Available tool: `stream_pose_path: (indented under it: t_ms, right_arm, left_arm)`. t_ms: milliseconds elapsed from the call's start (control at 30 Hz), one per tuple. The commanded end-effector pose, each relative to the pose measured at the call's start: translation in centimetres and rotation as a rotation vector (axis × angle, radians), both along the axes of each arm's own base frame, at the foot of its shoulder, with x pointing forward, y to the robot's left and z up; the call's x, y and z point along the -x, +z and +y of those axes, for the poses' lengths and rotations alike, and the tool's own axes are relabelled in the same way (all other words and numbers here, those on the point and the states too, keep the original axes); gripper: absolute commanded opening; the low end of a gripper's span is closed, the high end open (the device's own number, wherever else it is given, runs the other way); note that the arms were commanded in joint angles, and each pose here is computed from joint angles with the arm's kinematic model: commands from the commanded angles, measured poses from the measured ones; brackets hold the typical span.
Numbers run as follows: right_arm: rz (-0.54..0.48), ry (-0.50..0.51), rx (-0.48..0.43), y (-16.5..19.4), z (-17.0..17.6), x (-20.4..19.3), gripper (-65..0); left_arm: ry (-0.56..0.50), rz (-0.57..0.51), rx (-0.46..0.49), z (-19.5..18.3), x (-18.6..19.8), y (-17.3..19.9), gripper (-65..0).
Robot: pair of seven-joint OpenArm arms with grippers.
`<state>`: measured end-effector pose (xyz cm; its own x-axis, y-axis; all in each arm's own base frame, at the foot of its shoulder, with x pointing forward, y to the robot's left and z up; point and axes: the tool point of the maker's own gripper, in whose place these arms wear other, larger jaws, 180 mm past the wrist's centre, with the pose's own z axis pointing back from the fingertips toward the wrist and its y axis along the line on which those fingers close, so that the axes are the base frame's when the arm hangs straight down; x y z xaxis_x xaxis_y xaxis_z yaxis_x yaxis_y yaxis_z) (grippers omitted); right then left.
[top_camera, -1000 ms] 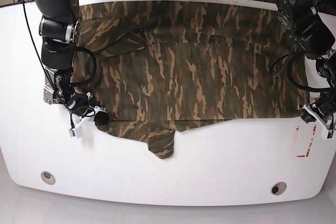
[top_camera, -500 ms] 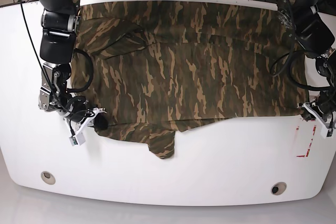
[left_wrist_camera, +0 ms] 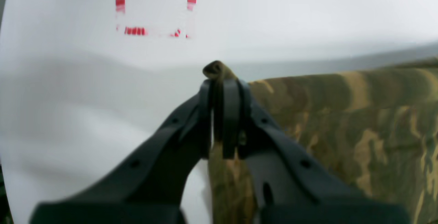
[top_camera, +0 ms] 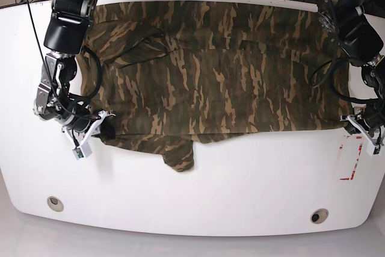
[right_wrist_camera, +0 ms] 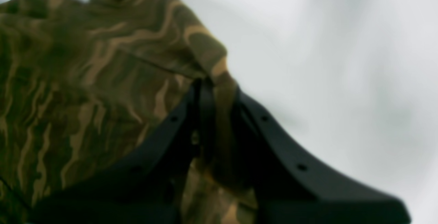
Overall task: Layout the t-shirt on the table in an organized manner, then fold the t-shirt properly
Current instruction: 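Lift the hem with both grippers and fold it toward the collar, then release the hem and regrasp the folded edge with both grippers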
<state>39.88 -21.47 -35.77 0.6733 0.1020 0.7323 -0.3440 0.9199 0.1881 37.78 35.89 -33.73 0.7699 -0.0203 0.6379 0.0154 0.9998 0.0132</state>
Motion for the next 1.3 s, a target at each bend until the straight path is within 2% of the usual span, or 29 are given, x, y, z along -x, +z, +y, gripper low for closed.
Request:
stream_pose_path:
  t_ms: [0, 433, 700, 933, 1100, 1267]
  right_arm:
    - [-0.075, -0.013, 0.025, 2.9, -1.2, -0.8, -60.6]
    - [-0.027, -0.026, 0.145, 3.3, -3.2, 3.2, -60.6]
    - [0.012, -0.042, 0.236, 3.7, -4.4, 6.4, -60.6]
    - [0.047, -0.057, 0.282, 3.8, -4.4, 9.2, -60.4]
    - [0.071, -0.054, 0.276, 3.0, -3.8, 10.4, -60.2]
    - [0.080, -0.050, 0.268, 2.6, -3.5, 10.6, -60.2]
  left_arm:
    - [0.008, -0.040, -0.038, 1.2, -0.2, 1.7, -63.3]
    - [-0.014, -0.046, -0.159, 1.5, 2.5, 2.5, -63.2]
    - [-0.018, 0.021, -0.208, 1.8, 5.2, 1.7, -63.2]
    - [-0.032, 0.074, -0.244, 1.9, 7.6, 0.5, -63.2]
    - [-0.043, 0.108, -0.255, 1.6, 9.1, -0.4, -62.8]
    - [-0.048, 0.113, -0.223, 0.4, 9.2, -1.4, -62.5]
